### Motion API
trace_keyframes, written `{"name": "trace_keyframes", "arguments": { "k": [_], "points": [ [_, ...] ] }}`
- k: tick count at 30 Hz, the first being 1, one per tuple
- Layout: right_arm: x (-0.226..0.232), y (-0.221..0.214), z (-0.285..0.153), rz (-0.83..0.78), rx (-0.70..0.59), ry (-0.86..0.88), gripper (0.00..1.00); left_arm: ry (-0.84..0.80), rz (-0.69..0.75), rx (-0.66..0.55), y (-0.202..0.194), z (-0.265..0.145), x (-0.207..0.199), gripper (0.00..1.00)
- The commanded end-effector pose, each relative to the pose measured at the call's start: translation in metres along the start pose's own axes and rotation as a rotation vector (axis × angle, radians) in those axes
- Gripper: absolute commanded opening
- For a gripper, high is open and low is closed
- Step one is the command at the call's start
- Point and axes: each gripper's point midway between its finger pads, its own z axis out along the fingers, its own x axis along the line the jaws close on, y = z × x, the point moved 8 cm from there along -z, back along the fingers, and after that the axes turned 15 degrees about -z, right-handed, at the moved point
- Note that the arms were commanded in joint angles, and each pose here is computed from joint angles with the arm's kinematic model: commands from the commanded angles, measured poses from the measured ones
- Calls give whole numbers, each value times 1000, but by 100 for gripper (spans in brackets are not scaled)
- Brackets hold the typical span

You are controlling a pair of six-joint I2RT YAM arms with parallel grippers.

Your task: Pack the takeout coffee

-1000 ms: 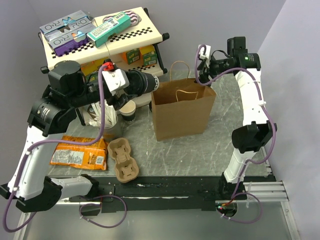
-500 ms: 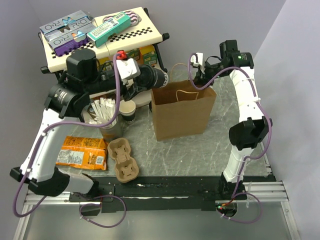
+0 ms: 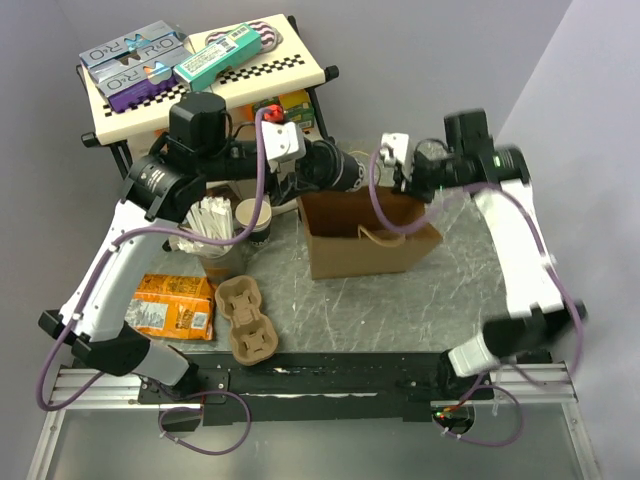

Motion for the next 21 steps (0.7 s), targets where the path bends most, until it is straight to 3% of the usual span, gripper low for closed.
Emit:
{"name": "trace_keyframes", "arguments": {
  "k": [1, 2, 6, 10, 16, 21],
  "points": [
    [31, 30, -18, -25, -12, -204, 0, -72, 69, -56, 16, -5, -23, 1],
    [43, 35, -33, -34, 16, -284, 0, -91, 66, -45, 13, -4, -27, 1],
    [83, 37, -13, -25, 23, -265, 0, -160, 46, -40, 5, -6, -53, 1],
    [86, 36, -17, 151, 76, -286, 0, -152, 10, -76, -4, -20, -71, 1],
    [90, 43, -28, 272, 52, -330, 0, -138, 147, -191, -5, -58, -102, 1],
    [89, 48, -37, 269, 45, -353, 0, -236, 134, -20, -27, -39, -114, 1]
  ]
}}
